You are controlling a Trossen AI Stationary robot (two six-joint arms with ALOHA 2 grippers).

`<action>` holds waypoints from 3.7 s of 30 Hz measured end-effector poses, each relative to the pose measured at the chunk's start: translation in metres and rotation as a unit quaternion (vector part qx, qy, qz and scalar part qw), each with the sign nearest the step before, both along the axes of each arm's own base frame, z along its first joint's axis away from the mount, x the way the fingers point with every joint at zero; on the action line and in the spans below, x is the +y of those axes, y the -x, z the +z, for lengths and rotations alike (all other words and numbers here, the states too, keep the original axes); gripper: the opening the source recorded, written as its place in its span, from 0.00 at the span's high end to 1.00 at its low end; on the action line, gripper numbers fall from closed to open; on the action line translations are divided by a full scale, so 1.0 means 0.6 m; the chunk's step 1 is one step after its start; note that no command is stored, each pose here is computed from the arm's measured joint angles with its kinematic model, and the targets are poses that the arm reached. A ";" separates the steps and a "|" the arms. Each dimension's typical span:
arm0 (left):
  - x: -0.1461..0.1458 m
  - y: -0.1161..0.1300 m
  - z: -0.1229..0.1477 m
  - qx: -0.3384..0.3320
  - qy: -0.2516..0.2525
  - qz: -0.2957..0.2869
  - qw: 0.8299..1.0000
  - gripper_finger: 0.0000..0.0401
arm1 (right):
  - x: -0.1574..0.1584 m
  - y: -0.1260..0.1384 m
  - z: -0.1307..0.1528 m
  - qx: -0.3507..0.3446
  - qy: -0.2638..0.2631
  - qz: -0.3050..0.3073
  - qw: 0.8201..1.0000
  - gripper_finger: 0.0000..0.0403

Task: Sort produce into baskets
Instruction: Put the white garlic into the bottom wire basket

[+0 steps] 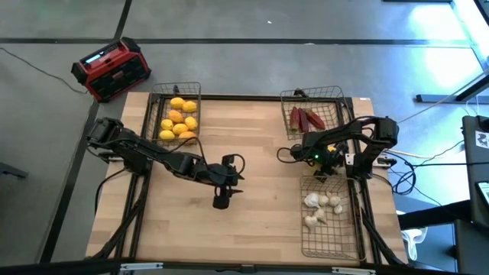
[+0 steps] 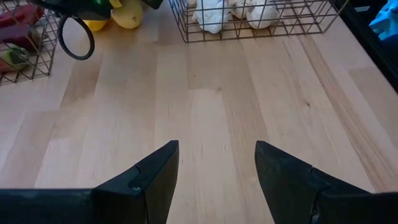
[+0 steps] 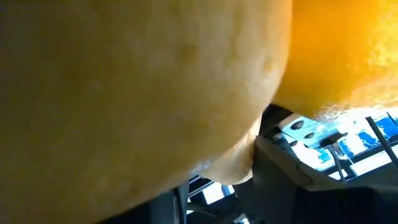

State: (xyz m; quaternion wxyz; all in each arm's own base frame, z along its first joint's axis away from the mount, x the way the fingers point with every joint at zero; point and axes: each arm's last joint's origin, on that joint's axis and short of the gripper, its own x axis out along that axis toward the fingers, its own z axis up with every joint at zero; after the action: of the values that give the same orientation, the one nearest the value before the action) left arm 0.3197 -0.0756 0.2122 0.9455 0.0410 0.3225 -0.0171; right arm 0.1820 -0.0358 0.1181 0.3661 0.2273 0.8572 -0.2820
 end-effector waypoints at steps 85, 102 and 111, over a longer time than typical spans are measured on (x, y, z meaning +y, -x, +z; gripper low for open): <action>0.043 -0.130 -0.128 -0.070 0.023 0.077 0.994 0.48 | 0.057 -0.067 0.290 -0.439 0.084 0.055 0.893 0.67; 0.030 -0.128 -0.128 -0.069 0.032 0.073 0.994 0.48 | 0.217 -0.034 0.343 -0.487 0.027 0.076 0.870 0.67; 0.030 -0.128 -0.128 -0.069 0.034 0.074 0.994 0.48 | 0.277 -0.003 0.342 -0.499 0.025 0.074 0.863 0.67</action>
State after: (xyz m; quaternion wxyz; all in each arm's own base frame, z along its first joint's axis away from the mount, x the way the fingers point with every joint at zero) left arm 0.3965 -0.0575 0.1353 0.9650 -0.0138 0.2579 0.0452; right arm 0.1840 0.1304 0.3231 0.7704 0.2643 0.5668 -0.1237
